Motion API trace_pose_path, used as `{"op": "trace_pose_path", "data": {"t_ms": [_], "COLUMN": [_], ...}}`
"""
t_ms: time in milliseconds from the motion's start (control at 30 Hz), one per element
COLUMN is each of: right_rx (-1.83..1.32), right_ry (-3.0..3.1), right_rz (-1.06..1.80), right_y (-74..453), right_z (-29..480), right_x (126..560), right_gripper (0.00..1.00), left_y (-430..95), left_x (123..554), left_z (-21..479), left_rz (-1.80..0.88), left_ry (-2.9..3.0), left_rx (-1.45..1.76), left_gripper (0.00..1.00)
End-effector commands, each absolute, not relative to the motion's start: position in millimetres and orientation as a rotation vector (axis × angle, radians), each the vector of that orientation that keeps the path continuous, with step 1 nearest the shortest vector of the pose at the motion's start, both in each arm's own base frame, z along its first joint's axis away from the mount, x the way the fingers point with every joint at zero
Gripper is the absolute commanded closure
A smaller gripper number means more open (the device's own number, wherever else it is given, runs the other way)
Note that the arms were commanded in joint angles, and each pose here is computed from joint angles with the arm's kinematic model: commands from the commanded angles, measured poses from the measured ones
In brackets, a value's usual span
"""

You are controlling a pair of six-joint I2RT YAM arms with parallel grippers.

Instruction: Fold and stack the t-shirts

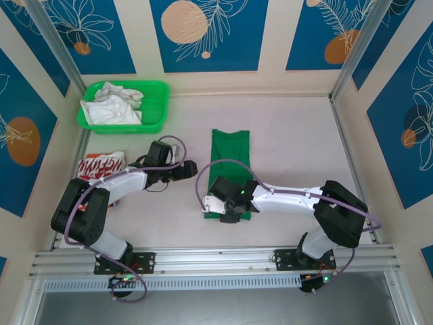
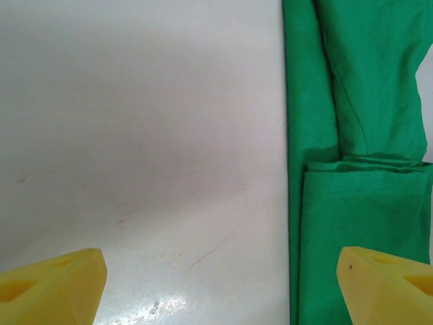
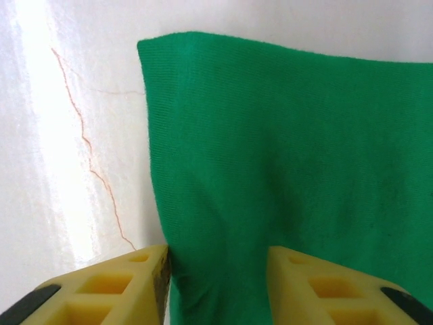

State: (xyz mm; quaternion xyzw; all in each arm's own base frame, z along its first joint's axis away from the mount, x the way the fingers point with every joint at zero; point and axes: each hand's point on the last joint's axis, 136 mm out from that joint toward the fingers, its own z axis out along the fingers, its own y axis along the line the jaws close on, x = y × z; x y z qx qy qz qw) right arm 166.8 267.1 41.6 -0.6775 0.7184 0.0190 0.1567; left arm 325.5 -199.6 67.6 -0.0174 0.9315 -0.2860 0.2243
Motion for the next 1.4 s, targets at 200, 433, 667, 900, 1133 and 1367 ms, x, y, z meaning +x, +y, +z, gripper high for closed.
{"op": "trace_pose_path", "data": {"t_ms": [200,433,667,900,1133,1367], "right_rx": [-2.001,-2.052,-2.067,-2.026,-1.972,-1.943], "right_ry": [2.086,2.144,2.163,2.173,2.184,2.195], "right_rz": [0.09,0.084,0.145,0.48,0.502,0.521], "right_y": [269.0,259.0,256.4,267.2,259.8,259.4], "right_z": [18.2,3.4,17.2,56.1,70.8,72.5], "right_x": [161.8,152.9,140.4,104.9,106.1,109.6], "right_gripper": [0.55,0.63,1.0,1.0,1.0,1.0], "left_y": [-200.2,-200.5,-204.0,-223.9,-256.4,-262.3], "left_x": [325.0,324.7,326.6,340.9,361.0,374.2], "left_z": [63.8,60.9,62.0,73.4,71.5,57.2], "left_rz": [-0.813,-0.816,-0.84,-0.881,-0.845,-0.613], "left_ry": [2.571,2.577,2.57,2.53,2.566,2.69], "left_rx": [-0.04,-0.042,-0.039,-0.058,-0.098,-0.203], "left_gripper": [0.12,0.12,0.12,0.12,0.26,0.44]}}
